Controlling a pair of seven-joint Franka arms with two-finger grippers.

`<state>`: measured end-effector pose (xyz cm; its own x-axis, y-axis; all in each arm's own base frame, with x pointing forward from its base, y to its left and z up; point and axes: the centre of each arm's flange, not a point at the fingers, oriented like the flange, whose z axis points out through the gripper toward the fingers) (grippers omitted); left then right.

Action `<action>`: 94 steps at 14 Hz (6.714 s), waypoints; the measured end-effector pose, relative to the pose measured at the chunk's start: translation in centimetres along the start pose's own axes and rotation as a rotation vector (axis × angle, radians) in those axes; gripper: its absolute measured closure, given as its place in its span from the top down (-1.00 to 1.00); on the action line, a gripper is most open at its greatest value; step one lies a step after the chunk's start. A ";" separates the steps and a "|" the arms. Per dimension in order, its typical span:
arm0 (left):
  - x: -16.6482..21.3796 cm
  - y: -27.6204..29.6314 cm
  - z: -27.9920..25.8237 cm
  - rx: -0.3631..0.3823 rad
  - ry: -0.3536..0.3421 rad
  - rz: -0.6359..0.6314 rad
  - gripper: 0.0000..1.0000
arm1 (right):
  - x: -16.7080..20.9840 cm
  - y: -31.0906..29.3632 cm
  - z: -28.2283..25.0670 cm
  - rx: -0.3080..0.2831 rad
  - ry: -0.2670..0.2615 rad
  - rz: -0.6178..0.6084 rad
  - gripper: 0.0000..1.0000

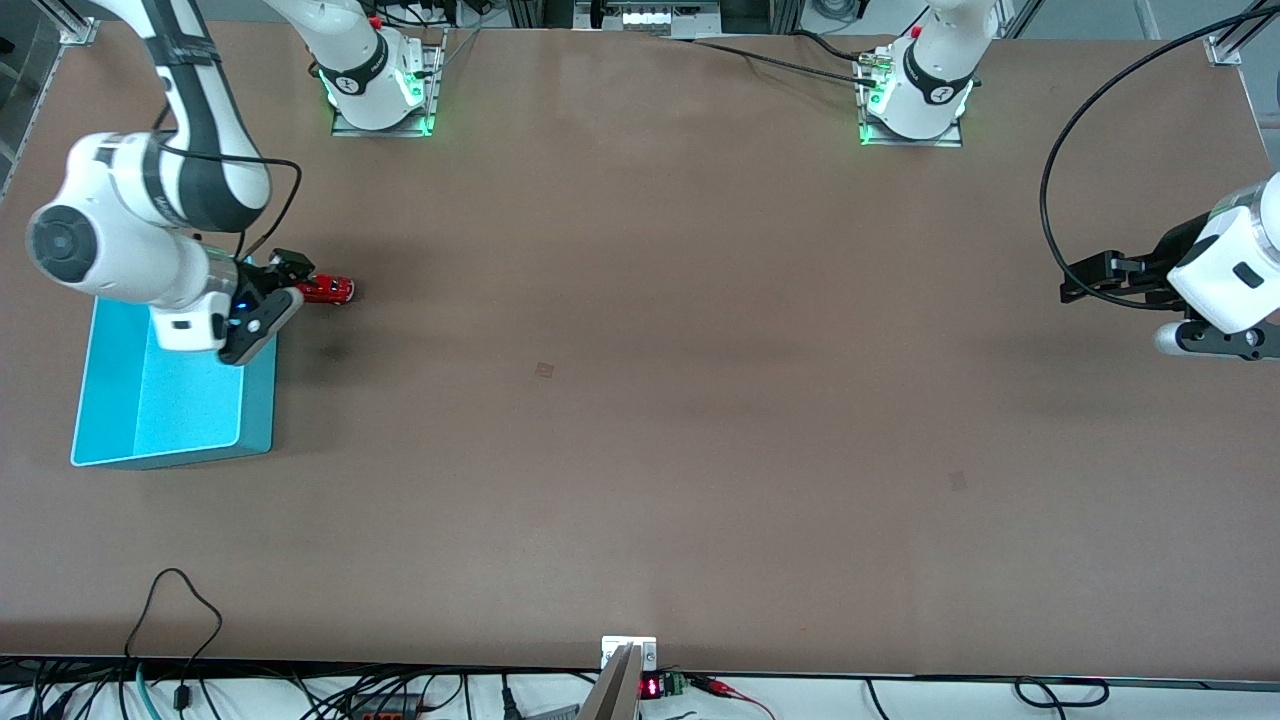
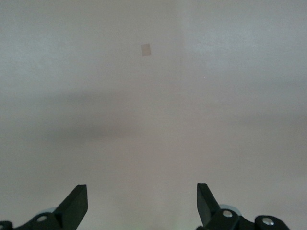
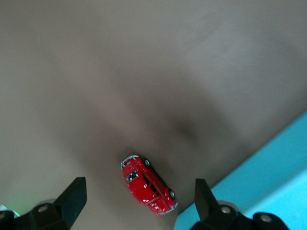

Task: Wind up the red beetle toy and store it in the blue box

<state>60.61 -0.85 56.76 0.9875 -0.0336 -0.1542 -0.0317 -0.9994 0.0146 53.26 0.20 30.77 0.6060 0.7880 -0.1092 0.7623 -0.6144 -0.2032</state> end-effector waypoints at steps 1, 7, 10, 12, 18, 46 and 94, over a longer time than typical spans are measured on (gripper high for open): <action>0.0 0.1 -0.2 0.004 0.004 0.001 1.00 | -0.4 -0.3 1.3 -0.005 -0.007 -0.085 1.00; -0.4 2.6 -0.7 0.085 0.035 -0.025 1.00 | -2.9 -1.1 7.0 -0.083 0.001 -0.441 1.00; -2.0 2.4 -0.1 0.052 0.146 -0.059 1.00 | -4.4 -2.1 9.6 -0.067 -0.007 -0.488 1.00; -3.9 1.7 0.4 0.043 0.159 -0.073 1.00 | -4.9 -2.6 10.6 -0.073 -0.005 -0.497 1.00; -5.4 2.1 0.3 0.044 0.122 -0.069 1.00 | -6.5 -2.7 13.3 -0.125 0.014 -0.562 1.00; -5.3 2.8 -0.2 -0.008 0.145 -0.012 1.00 | -7.1 6.0 -2.0 -0.178 0.385 0.555 -0.04; -5.3 3.0 -0.2 0.010 0.140 0.001 1.00 | -3.2 1.8 -27.1 -0.094 0.136 0.991 1.00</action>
<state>55.31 -3.62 57.82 0.9993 -0.0333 -0.0144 -0.0333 -0.9994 0.0051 58.84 -4.47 57.12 0.9933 -0.0879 -0.0745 -0.0884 -0.9961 -0.0029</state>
